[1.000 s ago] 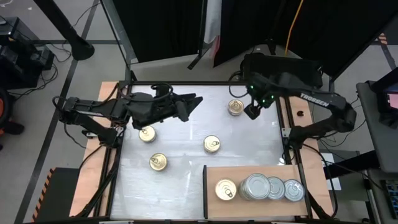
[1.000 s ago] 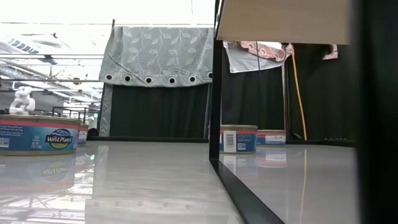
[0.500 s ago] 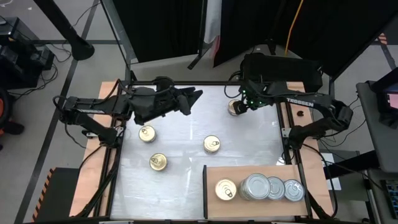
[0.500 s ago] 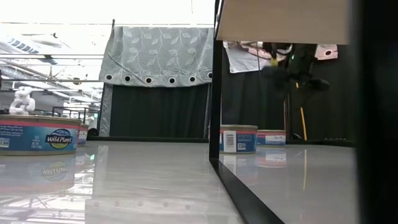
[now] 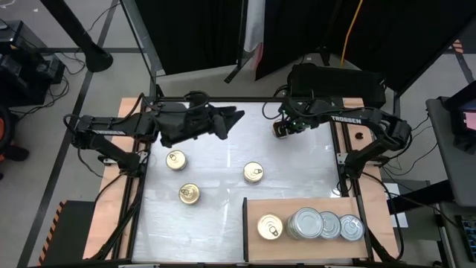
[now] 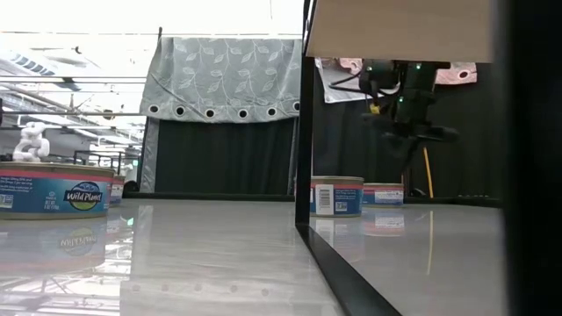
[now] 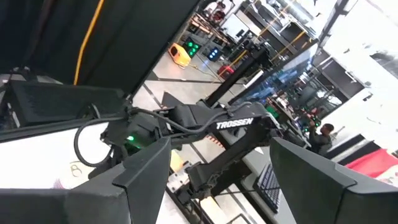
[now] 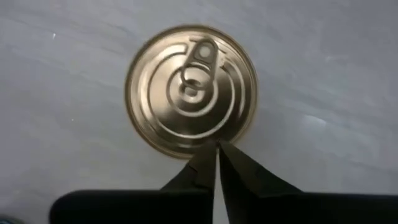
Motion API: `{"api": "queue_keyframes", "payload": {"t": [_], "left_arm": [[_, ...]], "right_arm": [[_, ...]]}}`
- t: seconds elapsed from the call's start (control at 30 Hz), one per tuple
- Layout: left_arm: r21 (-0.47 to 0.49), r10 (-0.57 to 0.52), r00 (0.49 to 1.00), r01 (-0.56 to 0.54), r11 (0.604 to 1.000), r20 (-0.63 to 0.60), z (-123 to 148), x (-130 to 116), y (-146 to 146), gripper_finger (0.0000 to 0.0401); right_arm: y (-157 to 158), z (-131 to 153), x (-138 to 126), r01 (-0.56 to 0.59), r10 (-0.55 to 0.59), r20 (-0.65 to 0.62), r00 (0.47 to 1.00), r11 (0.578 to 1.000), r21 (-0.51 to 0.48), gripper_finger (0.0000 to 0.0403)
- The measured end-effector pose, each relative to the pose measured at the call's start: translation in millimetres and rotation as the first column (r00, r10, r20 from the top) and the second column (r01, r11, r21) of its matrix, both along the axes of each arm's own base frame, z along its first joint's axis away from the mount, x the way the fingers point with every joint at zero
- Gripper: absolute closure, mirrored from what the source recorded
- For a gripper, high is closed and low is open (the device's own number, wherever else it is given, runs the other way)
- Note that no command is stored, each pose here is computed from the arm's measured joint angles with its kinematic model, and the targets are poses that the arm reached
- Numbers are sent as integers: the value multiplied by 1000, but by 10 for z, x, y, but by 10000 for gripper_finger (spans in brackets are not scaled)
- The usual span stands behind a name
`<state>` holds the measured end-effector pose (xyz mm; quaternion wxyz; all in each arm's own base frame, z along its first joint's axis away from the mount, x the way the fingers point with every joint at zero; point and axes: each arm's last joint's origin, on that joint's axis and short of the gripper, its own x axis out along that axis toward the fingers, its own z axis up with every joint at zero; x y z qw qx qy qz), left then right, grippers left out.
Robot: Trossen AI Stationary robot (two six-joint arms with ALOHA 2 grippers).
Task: Stack canned seafood by type on shelf
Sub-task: Stack the blue-pink tuna can on top of the other blue-pink tuna can on the shelf
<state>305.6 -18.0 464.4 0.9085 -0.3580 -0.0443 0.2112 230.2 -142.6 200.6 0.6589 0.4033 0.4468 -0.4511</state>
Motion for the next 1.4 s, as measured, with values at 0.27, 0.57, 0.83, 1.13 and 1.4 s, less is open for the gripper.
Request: {"api": "queue_keyframes", "payload": {"t": [0.27, 0.57, 0.83, 1.13, 1.4], "left_arm": [[1, -24, 1000, 24, 1000, -10, -9, -2, -41, 127], [3, -49, 999, 49, 999, -24, -20, -2, -50, 127], [0, -59, 998, 59, 998, -22, -20, -5, -82, 127], [-1, -68, 997, 68, 998, -22, -19, -7, -109, 127], [-1, -68, 997, 68, 998, -22, -19, -8, -110, 127]], "right_arm": [[-18, 7, 11, 34, -34, 7, 999, 999, -34, 303], [-52, -110, 42, 39, -42, -56, 998, 998, -51, 338], [-74, -185, 74, 33, -37, -74, 997, 998, -49, 390], [-78, -239, 99, 25, -28, -91, 995, 999, -34, 396], [5, -73, -2, 22, -24, -82, 996, 999, -31, 397]]}}
